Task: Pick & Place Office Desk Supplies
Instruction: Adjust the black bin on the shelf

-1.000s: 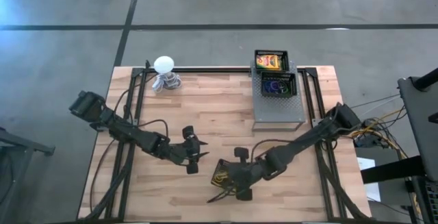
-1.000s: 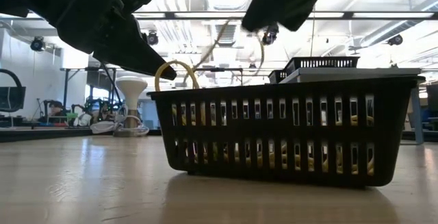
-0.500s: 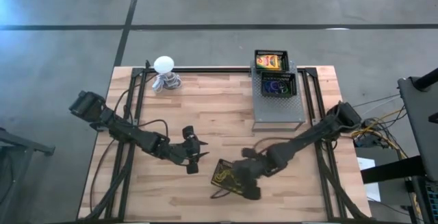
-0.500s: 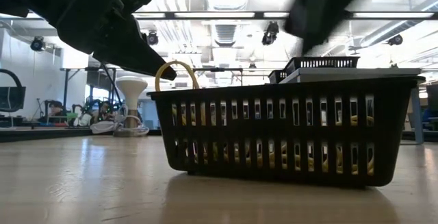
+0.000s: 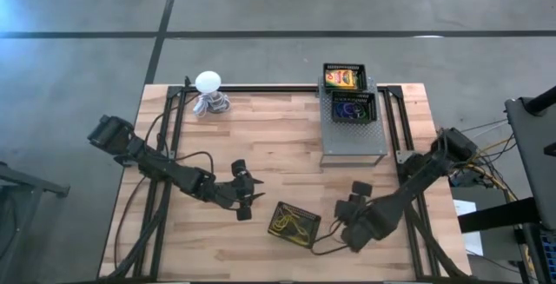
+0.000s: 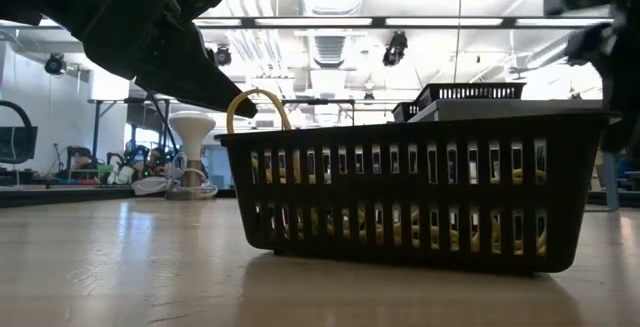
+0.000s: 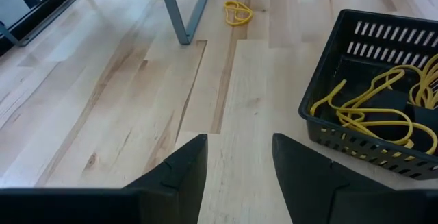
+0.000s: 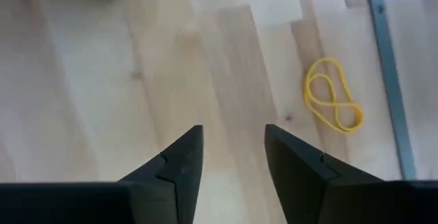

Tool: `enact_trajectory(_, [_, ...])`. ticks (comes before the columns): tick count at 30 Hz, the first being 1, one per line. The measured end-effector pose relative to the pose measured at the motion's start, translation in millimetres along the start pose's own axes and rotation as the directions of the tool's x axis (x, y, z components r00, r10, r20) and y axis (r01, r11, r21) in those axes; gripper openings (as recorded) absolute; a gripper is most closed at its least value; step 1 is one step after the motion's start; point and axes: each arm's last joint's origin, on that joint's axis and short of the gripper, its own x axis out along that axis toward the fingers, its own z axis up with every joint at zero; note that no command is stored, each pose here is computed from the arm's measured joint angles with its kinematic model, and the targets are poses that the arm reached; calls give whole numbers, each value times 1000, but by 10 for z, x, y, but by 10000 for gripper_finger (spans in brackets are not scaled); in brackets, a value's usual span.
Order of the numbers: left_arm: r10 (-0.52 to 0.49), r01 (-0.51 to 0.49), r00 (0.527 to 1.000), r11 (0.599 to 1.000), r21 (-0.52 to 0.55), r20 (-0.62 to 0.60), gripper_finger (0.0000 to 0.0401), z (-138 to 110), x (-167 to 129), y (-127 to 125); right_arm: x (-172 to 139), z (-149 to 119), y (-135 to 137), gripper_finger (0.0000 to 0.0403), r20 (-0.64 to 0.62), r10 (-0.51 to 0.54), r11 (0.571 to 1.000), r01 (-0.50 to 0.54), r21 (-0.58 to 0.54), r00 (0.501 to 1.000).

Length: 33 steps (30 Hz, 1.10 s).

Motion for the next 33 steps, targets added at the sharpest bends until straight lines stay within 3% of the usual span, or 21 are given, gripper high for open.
enact_trajectory(4, [0,0,1000,1000,0,0,168,0,0,0,155,-145,-174,146,136,28,999,-33,34,990])
enact_trajectory(8, [0,0,1000,1000,0,0,168,0,0,0,320,-236,-347,146,351,9,998,-31,57,936])
enact_trajectory(15, [0,0,1000,1000,0,0,168,1,1,2,616,-323,-602,138,465,66,986,-128,103,883])
enact_trajectory(27, [0,0,1000,1000,2,1,168,2,1,1,831,-530,-766,112,413,22,986,-87,140,910])
enact_trajectory(33, [1,-1,1000,1000,3,0,168,0,1,2,872,-579,-778,90,371,75,983,-132,131,926])
